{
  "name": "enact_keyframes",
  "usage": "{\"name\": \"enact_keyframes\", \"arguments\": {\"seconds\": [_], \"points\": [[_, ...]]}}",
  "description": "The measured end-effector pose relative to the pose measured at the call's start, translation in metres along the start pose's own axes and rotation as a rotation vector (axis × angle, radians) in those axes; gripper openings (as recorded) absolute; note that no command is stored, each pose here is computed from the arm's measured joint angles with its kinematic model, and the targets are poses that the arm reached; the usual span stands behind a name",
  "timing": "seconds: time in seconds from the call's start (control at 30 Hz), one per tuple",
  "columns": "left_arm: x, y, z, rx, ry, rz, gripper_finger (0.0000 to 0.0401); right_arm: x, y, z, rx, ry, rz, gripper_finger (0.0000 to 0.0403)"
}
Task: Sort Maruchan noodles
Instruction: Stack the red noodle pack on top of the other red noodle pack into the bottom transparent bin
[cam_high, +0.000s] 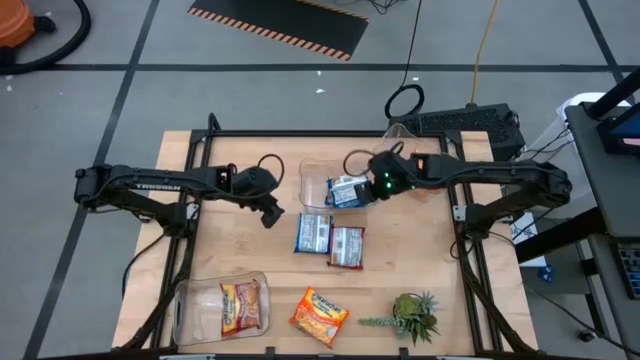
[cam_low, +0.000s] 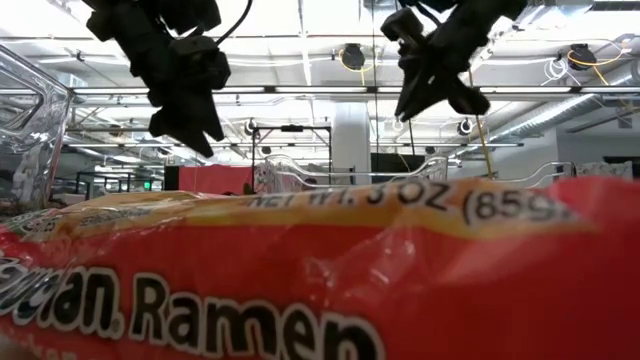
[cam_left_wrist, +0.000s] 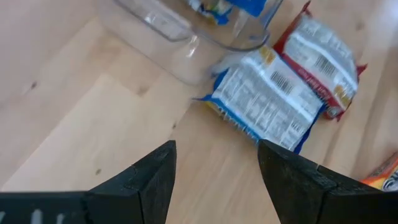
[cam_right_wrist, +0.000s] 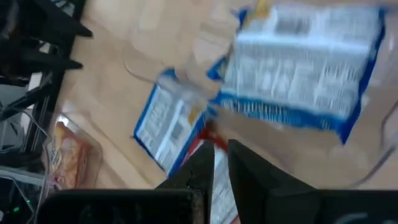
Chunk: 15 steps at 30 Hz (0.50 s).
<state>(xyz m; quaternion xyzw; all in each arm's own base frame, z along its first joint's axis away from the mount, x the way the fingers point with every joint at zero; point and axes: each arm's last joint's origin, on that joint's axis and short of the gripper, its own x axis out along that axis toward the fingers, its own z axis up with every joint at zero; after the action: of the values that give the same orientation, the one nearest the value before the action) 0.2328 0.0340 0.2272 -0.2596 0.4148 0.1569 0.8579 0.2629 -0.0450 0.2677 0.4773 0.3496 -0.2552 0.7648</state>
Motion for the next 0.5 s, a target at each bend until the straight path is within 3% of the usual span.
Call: {"name": "enact_keyframes", "arguments": {"seconds": [0.17,0.4,0.5], "points": [[0.000,0.000,0.000,-0.045,0.004,0.002,0.0230,0.010,-0.008,-0.028,0.038,0.086,0.006,0.0067],[0.000,-0.010,0.003,-0.266,-0.050,-0.059,0.0230,0.025,-0.022,-0.064,0.047,0.204,0.126,0.0117],[-0.001,-0.020,0.005,-0.310,-0.117,-0.099,0.0230,0.032,-0.028,-0.078,0.023,0.217,0.155,0.0132]]}}
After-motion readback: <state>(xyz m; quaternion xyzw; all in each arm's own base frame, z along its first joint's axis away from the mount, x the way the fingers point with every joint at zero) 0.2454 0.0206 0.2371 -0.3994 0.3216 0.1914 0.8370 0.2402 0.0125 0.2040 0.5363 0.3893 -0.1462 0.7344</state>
